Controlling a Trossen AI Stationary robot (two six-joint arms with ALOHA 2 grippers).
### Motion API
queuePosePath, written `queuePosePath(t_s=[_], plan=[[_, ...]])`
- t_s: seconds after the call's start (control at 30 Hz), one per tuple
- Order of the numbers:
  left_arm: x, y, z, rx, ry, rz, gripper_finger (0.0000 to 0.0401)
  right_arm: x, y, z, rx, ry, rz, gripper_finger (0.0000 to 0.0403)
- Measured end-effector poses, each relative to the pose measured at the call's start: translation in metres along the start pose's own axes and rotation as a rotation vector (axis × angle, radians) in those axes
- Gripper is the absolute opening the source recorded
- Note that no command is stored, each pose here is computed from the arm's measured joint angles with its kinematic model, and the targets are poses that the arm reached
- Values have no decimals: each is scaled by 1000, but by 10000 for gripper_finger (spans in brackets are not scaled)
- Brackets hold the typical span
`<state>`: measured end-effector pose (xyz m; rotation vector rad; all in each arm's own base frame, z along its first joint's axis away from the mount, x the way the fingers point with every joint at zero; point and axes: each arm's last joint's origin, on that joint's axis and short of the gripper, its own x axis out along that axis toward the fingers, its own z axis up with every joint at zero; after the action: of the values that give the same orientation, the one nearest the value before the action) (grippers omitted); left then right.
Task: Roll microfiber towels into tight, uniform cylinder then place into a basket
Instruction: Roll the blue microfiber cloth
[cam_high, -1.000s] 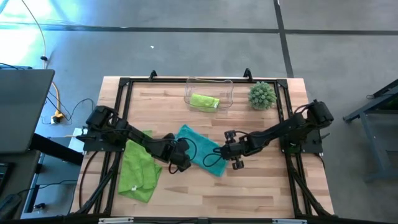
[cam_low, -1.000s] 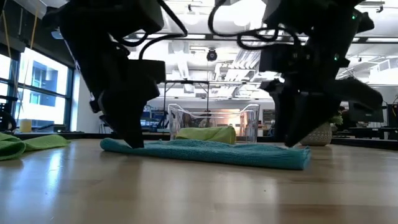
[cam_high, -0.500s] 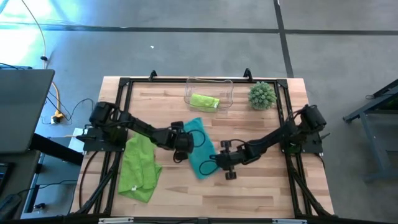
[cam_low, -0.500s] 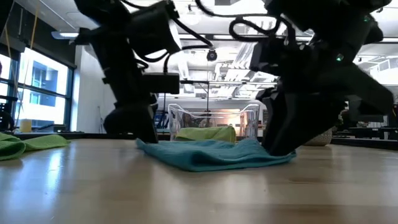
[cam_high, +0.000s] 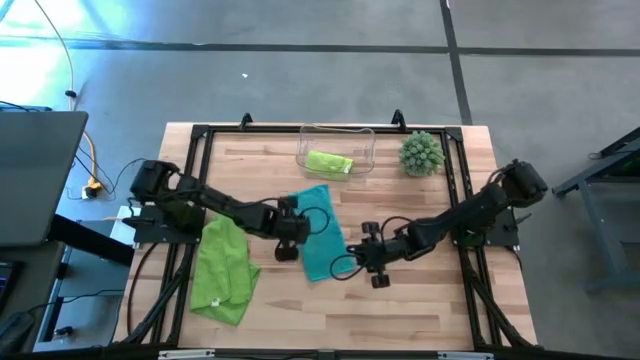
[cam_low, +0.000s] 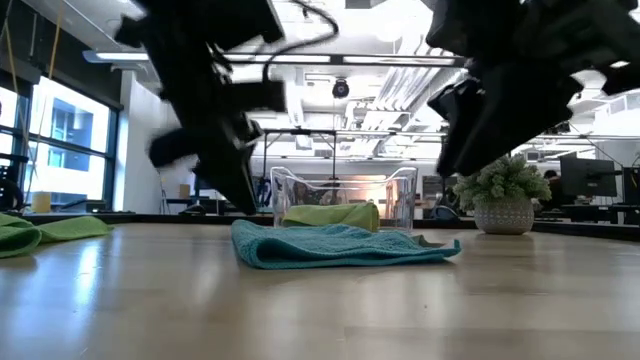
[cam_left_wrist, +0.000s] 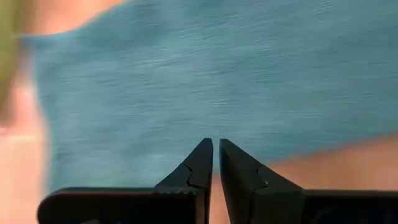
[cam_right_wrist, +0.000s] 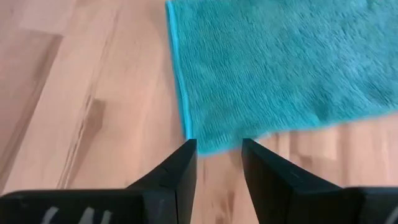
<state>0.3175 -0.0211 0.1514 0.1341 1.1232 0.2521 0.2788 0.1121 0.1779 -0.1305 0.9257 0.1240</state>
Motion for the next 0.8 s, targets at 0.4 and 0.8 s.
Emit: queuePosePath(t_s=[0.4,0.8], plan=[[-33,-78,-3,78,-133,-325,91,-23,-6,-10,-20,107,0,121],[-7,-107,-12,181,-189,-116,174,-18,12,-10,-44,74,28,121]])
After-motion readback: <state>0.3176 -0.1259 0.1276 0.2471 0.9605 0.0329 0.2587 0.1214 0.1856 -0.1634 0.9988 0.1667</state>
